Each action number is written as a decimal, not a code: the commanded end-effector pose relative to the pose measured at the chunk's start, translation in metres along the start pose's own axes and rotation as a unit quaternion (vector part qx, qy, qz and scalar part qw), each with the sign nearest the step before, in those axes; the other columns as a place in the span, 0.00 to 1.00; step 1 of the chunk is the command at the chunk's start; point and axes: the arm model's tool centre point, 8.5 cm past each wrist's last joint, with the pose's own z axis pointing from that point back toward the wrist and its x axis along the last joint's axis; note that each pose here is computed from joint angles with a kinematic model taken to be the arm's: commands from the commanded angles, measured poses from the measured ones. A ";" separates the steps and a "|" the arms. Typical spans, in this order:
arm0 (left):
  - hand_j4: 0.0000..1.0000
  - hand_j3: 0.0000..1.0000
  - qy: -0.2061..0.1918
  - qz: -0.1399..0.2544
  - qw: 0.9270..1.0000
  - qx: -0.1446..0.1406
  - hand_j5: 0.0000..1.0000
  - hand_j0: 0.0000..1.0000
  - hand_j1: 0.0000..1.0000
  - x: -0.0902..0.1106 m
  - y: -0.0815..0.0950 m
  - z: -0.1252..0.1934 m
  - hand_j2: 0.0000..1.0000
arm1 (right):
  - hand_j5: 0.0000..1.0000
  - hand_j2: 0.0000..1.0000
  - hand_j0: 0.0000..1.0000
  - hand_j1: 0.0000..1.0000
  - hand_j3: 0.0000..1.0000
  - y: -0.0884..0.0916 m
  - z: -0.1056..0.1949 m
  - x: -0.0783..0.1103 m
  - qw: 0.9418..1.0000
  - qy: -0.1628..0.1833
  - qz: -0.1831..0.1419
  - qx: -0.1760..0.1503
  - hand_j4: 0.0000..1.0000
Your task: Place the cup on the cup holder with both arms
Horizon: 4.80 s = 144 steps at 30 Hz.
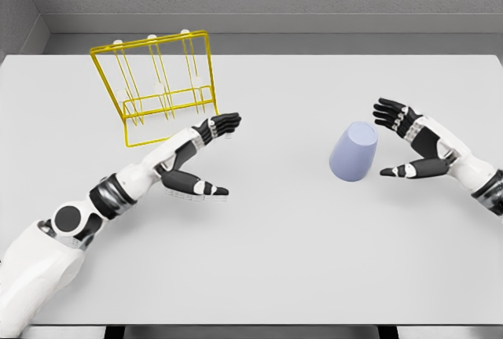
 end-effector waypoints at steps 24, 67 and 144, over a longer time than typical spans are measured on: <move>1.00 1.00 0.065 0.032 0.997 0.002 1.00 1.00 1.00 -0.021 -0.005 -0.008 1.00 | 1.00 1.00 1.00 1.00 1.00 0.026 -0.018 -0.039 0.999 0.017 -0.032 -0.005 1.00; 1.00 1.00 0.060 0.030 0.998 -0.008 1.00 1.00 1.00 -0.022 -0.008 -0.015 1.00 | 0.67 0.67 0.67 0.67 0.67 0.021 -0.048 -0.027 1.000 -0.005 -0.006 0.001 0.67; 1.00 1.00 0.058 0.052 0.997 -0.006 1.00 1.00 1.00 -0.036 -0.022 -0.050 1.00 | 1.00 1.00 1.00 1.00 1.00 0.057 -0.089 -0.014 0.994 -0.014 0.058 0.089 1.00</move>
